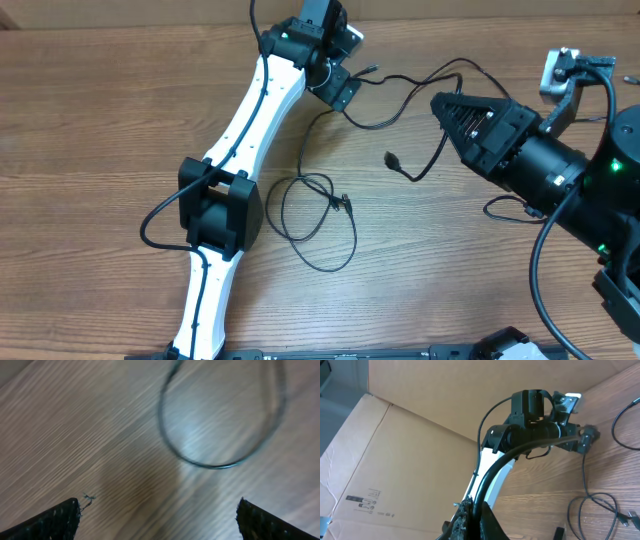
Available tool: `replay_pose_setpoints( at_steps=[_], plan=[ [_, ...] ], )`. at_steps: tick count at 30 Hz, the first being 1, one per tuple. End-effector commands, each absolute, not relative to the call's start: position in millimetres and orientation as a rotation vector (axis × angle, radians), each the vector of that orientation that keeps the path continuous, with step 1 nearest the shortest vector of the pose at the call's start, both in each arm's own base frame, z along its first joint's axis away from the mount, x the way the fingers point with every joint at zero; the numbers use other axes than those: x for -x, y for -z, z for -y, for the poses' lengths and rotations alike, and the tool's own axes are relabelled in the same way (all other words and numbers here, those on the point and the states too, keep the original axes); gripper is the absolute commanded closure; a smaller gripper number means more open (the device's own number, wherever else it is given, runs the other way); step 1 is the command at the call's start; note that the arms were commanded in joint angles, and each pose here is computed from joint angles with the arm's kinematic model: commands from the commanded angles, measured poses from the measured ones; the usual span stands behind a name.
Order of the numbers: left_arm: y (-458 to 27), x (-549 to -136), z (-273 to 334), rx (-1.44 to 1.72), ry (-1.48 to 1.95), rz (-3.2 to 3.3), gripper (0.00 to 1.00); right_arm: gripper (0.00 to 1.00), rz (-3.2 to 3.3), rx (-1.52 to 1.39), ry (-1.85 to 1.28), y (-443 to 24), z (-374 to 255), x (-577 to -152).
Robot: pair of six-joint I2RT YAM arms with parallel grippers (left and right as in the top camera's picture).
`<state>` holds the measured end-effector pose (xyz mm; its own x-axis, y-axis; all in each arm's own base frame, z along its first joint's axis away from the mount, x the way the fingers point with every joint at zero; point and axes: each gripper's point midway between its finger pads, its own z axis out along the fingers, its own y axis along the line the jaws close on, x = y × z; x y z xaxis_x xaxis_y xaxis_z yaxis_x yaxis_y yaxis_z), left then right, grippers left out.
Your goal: Untangle cables
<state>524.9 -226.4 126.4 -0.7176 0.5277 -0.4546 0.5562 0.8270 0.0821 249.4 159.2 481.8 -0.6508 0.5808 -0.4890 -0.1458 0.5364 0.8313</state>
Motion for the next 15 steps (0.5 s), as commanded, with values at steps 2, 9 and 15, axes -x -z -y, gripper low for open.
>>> replay_pose_setpoints(
  at_steps=[2,9,15],
  plan=[
    [-120,-541,167,-0.453,-0.204,-2.620,0.00,0.96,-1.933,-0.330,-1.173,-497,-155,-245],
    [-120,-541,83,-0.212,-0.432,-2.690,0.00,0.96,-1.911,-0.370,-1.126,-498,-147,-250],
    [-123,-535,30,-0.102,-0.468,-2.744,0.00,0.96,-1.873,-0.460,-1.011,-495,-128,-262]
  ],
)
